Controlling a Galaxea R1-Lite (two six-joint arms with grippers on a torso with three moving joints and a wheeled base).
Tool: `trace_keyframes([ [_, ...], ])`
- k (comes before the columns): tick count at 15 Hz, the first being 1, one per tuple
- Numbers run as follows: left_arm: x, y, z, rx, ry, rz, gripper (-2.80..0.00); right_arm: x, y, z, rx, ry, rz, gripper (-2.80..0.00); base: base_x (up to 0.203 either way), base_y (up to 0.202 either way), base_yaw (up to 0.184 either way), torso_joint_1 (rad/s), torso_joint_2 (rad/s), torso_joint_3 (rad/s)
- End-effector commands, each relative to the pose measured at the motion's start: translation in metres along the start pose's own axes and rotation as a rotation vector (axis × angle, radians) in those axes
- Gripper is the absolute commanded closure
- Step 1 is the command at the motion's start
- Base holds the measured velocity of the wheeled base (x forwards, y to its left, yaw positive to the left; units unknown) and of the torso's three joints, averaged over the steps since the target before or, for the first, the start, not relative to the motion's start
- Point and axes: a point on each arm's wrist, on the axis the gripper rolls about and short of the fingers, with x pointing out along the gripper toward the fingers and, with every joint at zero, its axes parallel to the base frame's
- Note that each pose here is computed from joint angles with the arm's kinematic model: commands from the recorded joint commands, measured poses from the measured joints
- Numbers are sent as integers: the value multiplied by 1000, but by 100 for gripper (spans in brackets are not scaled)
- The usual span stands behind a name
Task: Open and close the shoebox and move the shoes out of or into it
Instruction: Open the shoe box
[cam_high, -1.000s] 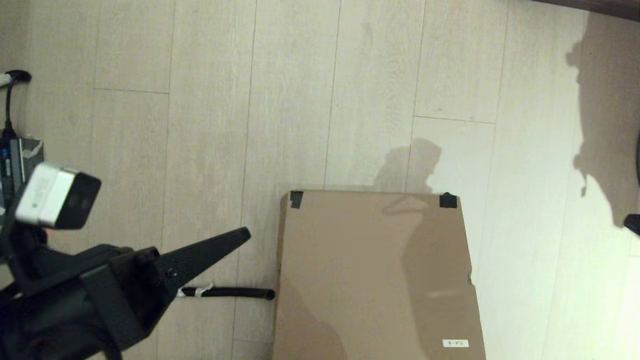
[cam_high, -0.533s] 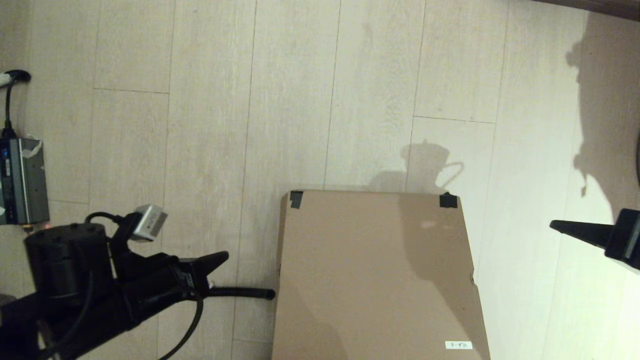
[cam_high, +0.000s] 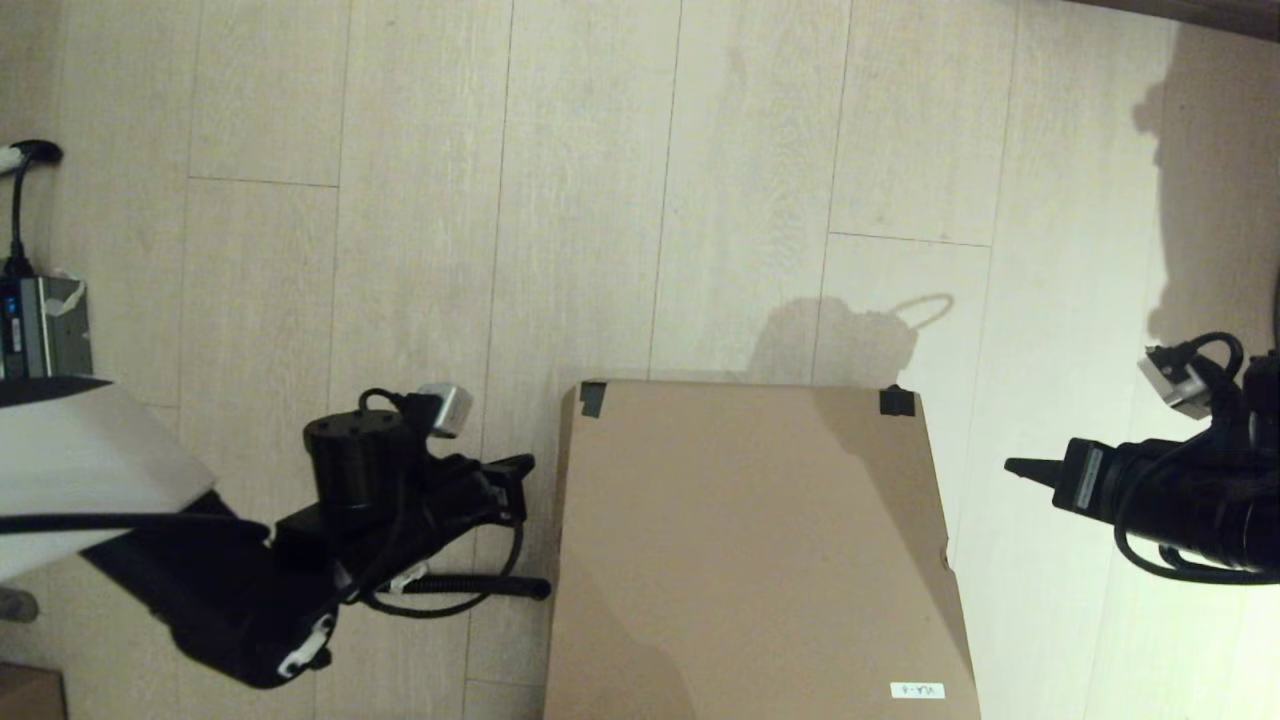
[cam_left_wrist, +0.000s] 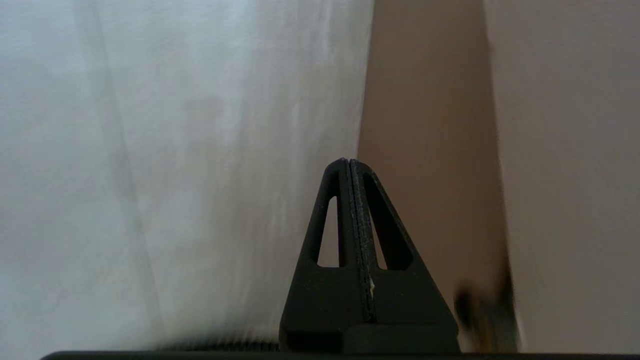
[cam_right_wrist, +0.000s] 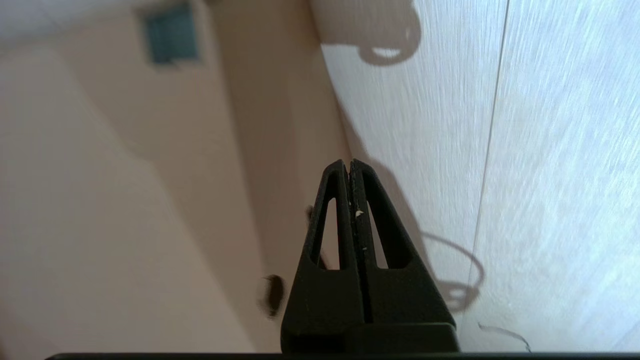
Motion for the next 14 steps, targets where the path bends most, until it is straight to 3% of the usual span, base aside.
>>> trace_keyframes([
  [1,25,-5,-10,3,28,-21,0,20,-8,-11,12,73,-26,0,0,0,0,0,0,0],
  [5,32,-5,-5,3,47,-7,0,56,-14,-25,14,59,5,0,0,0,0,0,0,0],
  [9,34,-4,-5,1,45,2,0,90,2,-46,44,85,84,0,0,0,0,0,0,0],
  [14,44,-4,7,2,5,0,0,110,10,-43,32,67,92,0,0,0,0,0,0,0],
])
